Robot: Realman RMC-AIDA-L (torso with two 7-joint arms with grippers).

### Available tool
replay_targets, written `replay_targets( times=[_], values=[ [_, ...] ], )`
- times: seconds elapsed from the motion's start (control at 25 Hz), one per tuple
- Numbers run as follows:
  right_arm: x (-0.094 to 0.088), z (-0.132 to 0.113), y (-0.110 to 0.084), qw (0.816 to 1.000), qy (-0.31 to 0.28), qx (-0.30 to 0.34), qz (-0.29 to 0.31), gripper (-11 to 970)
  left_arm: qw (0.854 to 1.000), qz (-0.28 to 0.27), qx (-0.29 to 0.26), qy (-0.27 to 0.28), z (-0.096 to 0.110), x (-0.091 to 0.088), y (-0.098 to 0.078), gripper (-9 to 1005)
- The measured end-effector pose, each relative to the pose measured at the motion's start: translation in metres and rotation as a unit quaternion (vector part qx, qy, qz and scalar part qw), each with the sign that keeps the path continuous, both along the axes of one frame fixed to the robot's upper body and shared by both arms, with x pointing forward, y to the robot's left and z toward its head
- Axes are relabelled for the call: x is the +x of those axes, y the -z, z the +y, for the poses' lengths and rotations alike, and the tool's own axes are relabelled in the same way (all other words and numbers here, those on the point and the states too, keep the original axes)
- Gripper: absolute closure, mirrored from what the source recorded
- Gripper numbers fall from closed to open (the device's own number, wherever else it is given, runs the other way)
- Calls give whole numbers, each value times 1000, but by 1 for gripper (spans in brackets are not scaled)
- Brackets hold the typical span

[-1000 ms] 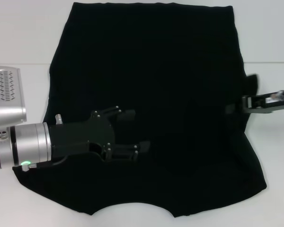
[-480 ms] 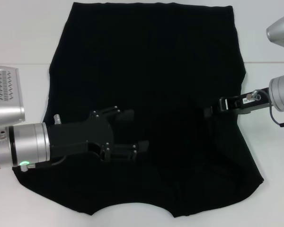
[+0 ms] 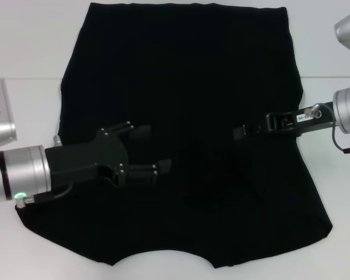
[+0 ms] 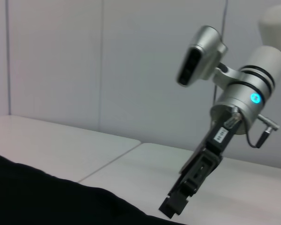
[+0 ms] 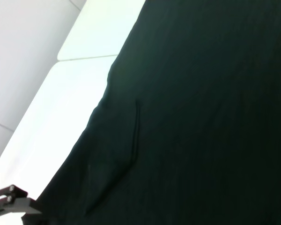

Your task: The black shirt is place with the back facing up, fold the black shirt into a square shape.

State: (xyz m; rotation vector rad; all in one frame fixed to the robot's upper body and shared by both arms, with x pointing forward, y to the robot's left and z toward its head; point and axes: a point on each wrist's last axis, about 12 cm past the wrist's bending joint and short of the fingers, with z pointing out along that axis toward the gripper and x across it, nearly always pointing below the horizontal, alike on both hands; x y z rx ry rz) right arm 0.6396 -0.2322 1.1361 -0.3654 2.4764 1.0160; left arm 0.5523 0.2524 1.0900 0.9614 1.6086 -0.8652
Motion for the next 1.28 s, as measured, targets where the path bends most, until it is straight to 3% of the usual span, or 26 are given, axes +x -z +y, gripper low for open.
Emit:
replay_targets(
  times=[0.16, 0.32, 0.44, 0.6, 0.88, 1.08, 1.28],
  values=[
    [-2, -11, 4, 1000, 13, -5, 7, 587, 1000, 9, -8, -16, 6, 1, -1, 118],
    [-6, -23, 7, 1000, 26, 8, -4, 407, 996, 57, -30, -58, 25, 3, -5, 119],
    [-13, -26, 11, 998, 14, 42, -41, 168, 987, 114, -49, -101, 50, -1, -9, 120],
    [-29, -15, 22, 986, -22, 98, -133, 143, 972, 171, -51, -154, 83, -14, -15, 121],
    [-34, 0, 29, 974, -43, 106, -193, 132, 935, 257, -15, -242, 128, -40, -17, 123],
    [-31, 3, 29, 974, -41, 102, -196, 133, 908, 303, 18, -289, 146, -53, -5, 124],
    [-28, 0, 25, 974, -34, 103, -200, 135, 887, 346, 34, -305, 147, -55, 11, 126]
  ],
)
